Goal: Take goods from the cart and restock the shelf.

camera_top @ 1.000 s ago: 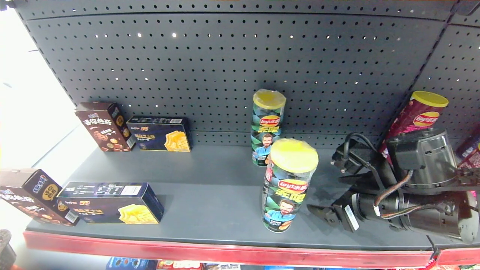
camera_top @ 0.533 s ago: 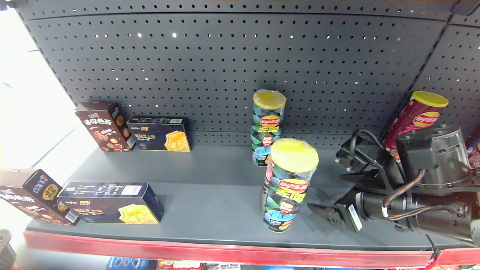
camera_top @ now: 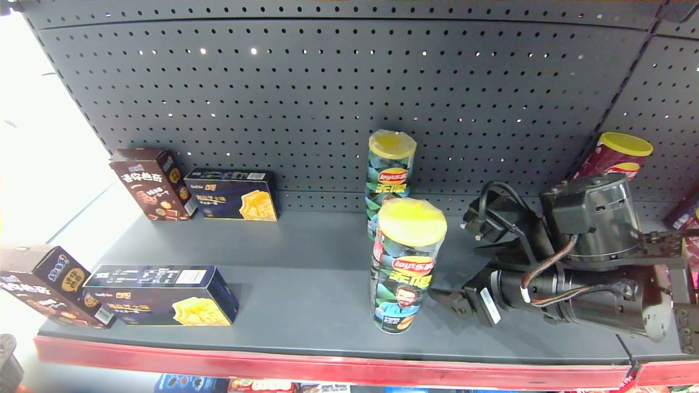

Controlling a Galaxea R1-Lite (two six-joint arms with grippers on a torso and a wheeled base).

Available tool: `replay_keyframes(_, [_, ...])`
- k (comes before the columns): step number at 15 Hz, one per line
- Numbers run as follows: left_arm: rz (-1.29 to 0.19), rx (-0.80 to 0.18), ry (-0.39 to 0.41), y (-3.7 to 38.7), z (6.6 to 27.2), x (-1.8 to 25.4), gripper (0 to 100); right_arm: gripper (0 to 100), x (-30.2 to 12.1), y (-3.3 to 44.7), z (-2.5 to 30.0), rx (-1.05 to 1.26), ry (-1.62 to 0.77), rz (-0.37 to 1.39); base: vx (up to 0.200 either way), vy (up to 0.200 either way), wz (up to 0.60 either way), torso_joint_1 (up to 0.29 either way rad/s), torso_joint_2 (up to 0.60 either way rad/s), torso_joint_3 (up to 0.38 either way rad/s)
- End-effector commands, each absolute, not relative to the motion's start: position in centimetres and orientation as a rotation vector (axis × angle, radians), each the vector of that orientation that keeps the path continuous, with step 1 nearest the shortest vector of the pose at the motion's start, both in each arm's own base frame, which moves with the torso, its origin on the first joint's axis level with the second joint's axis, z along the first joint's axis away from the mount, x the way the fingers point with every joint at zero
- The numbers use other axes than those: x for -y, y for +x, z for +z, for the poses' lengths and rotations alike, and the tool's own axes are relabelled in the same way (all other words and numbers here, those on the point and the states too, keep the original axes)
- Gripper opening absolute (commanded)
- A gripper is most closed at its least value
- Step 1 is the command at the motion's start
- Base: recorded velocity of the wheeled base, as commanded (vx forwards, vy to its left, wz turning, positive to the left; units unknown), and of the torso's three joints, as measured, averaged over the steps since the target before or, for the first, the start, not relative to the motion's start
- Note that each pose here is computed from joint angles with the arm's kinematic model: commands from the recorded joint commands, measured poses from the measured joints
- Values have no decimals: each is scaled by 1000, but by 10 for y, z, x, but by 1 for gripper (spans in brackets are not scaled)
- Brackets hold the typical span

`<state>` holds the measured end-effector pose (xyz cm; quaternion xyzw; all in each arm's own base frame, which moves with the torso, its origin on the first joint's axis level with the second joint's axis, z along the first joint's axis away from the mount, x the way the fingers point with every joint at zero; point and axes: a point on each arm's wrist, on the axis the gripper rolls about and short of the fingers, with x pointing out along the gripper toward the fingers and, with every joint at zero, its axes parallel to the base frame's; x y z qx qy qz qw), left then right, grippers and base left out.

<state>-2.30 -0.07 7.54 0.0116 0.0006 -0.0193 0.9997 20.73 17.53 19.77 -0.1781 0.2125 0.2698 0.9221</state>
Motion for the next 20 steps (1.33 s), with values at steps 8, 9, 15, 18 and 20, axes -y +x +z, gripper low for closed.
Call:
replay_keyframes(8, [-38, -3, 23, -23, 75, 1, 100, 100, -178, 208, 195, -443, -371, 556, 0, 0, 0, 0, 0, 0])
replay_keyframes(9, [-38, -3, 23, -23, 75, 1, 100, 100, -178, 209, 194, -446, -372, 556, 0, 0, 0, 0, 0, 0])
replay_keyframes(15, [-38, -3, 23, -23, 75, 1, 100, 100, -178, 204, 195, -441, -374, 567, 0, 0, 0, 0, 0, 0])
replay_keyframes(18, [-38, -3, 23, -23, 75, 1, 100, 100, -172, 208, 198, -437, -363, 541, 0, 0, 0, 0, 0, 0])
replay_keyframes(20, [-38, -3, 23, -23, 75, 1, 100, 100, -174, 210, 197, -441, -366, 543, 0, 0, 0, 0, 0, 0])
